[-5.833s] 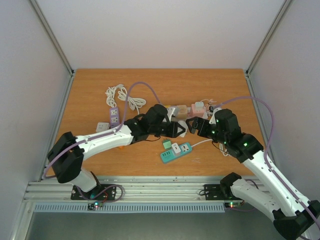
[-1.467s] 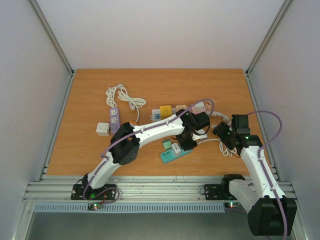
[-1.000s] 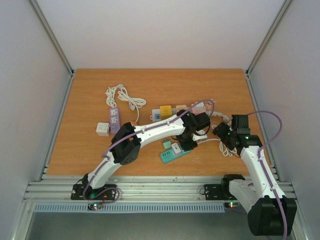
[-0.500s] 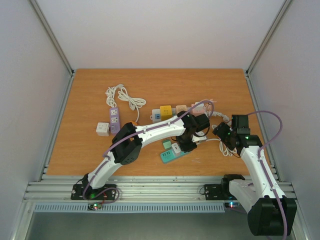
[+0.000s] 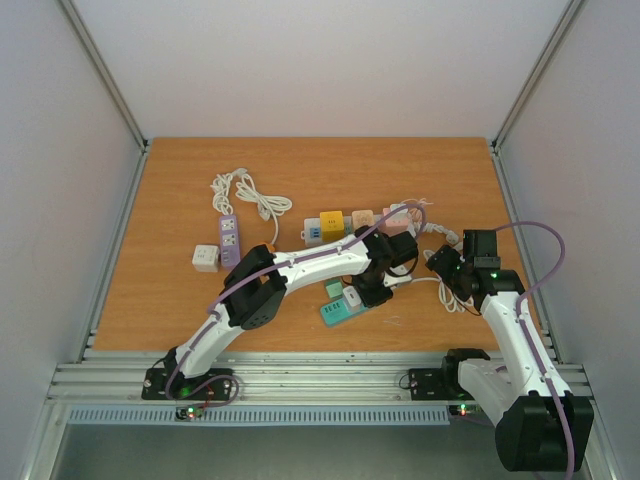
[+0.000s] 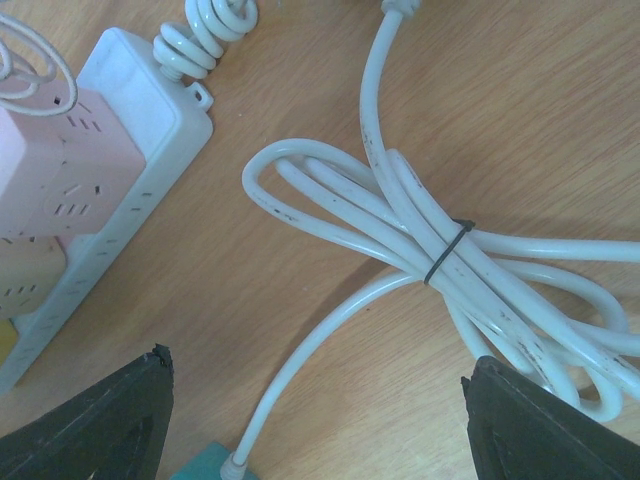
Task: Insert the plug
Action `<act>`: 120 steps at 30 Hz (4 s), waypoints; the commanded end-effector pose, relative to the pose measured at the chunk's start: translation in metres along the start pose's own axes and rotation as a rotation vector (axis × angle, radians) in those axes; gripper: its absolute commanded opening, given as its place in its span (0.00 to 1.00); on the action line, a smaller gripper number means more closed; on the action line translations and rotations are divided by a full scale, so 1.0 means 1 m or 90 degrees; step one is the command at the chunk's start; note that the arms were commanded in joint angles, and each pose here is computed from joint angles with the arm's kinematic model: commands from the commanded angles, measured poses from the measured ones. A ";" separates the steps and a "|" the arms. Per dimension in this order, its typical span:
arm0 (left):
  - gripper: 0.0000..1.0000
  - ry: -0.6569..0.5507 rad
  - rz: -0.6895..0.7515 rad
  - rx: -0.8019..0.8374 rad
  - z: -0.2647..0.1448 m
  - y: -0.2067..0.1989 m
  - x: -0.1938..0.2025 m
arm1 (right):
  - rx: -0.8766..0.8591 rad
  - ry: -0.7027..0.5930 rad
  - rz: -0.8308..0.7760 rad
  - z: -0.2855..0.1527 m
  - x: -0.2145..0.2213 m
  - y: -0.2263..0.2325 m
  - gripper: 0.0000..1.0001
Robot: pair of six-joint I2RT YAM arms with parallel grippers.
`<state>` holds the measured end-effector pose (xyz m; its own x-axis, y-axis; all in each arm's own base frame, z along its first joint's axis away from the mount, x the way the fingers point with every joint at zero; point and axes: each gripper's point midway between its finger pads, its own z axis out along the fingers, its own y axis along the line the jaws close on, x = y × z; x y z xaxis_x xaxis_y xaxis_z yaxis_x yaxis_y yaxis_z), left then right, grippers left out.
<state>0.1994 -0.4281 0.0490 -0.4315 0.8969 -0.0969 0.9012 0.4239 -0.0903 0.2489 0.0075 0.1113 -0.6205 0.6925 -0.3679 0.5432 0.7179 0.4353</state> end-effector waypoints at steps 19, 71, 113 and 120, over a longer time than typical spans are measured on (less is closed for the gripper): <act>0.03 -0.008 -0.021 -0.041 -0.012 0.007 -0.004 | 0.007 -0.007 0.003 -0.001 0.000 -0.005 0.80; 0.61 -0.408 -0.292 -0.150 -0.207 0.084 -0.005 | -0.098 0.011 -0.271 -0.066 0.019 0.088 0.85; 0.98 -0.625 -0.434 -0.337 -0.277 0.131 0.164 | 0.105 0.174 -0.641 0.089 0.213 0.164 0.53; 0.98 -0.612 -0.431 -0.330 -0.271 0.131 0.159 | 0.096 0.184 -0.620 0.091 0.218 0.162 0.52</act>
<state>0.2542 -0.1897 0.2795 -0.4875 0.1717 -0.8561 0.3125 0.9498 0.0126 0.2544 0.2765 0.0291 -0.9254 -0.2631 -0.2727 -0.2474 0.9646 -0.0909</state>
